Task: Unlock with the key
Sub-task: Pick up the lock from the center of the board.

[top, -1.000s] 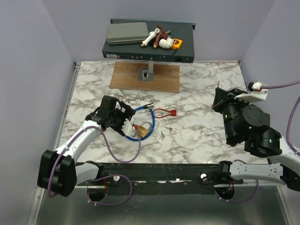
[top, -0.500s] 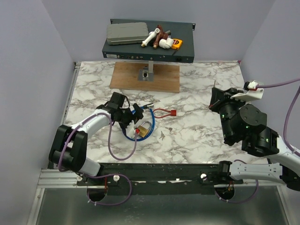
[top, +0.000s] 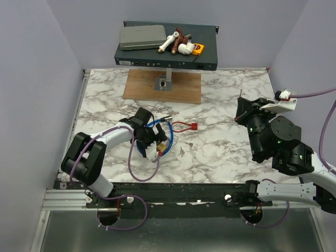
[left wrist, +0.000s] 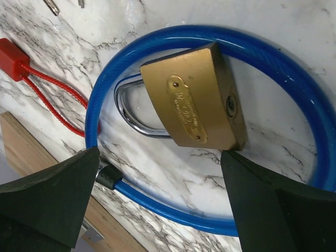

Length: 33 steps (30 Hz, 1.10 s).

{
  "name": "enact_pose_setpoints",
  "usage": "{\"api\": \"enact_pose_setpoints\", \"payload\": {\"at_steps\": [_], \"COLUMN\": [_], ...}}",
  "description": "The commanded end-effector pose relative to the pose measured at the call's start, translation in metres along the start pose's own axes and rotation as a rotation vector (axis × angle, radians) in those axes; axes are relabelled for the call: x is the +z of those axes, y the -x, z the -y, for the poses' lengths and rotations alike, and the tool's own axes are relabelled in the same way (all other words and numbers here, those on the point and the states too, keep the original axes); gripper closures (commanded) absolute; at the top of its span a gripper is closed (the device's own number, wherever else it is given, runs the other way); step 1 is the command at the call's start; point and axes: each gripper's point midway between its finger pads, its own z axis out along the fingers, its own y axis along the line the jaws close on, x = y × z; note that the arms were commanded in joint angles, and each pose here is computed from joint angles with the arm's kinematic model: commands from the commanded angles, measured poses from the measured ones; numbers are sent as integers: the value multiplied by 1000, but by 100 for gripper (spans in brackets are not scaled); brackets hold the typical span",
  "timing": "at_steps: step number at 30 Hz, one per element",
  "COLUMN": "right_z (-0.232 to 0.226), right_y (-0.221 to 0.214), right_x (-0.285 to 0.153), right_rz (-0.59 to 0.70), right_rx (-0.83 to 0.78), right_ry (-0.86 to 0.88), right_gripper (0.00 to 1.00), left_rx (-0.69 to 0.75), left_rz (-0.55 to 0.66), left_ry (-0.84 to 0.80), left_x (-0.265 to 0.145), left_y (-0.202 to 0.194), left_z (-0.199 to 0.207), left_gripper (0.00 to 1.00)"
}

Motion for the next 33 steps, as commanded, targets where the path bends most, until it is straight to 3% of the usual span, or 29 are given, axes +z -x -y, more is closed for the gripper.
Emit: {"api": "enact_pose_setpoints", "payload": {"at_steps": [1,13,18,24,33], "right_z": [2,13,14,15,20], "right_y": [11,8,5,6,10], "right_x": [-2,-4,-4,-4,-5], "right_rz": [7,7,3,5,12], "right_rx": [22,32,22,18,12], "right_ry": [8,-14,-16,-22,-39], "right_gripper": [99,99,99,99,99], "left_rx": [612,580,585,528,305], "left_rz": [36,162,131,80,96], "left_ry": [-106,-193,-80,-76,-291], "left_x": [9,5,16,23,21], "left_y": [12,62,56,32,48], "left_z": [5,46,16,-12,25], "left_gripper": [2,2,2,2,6]}}
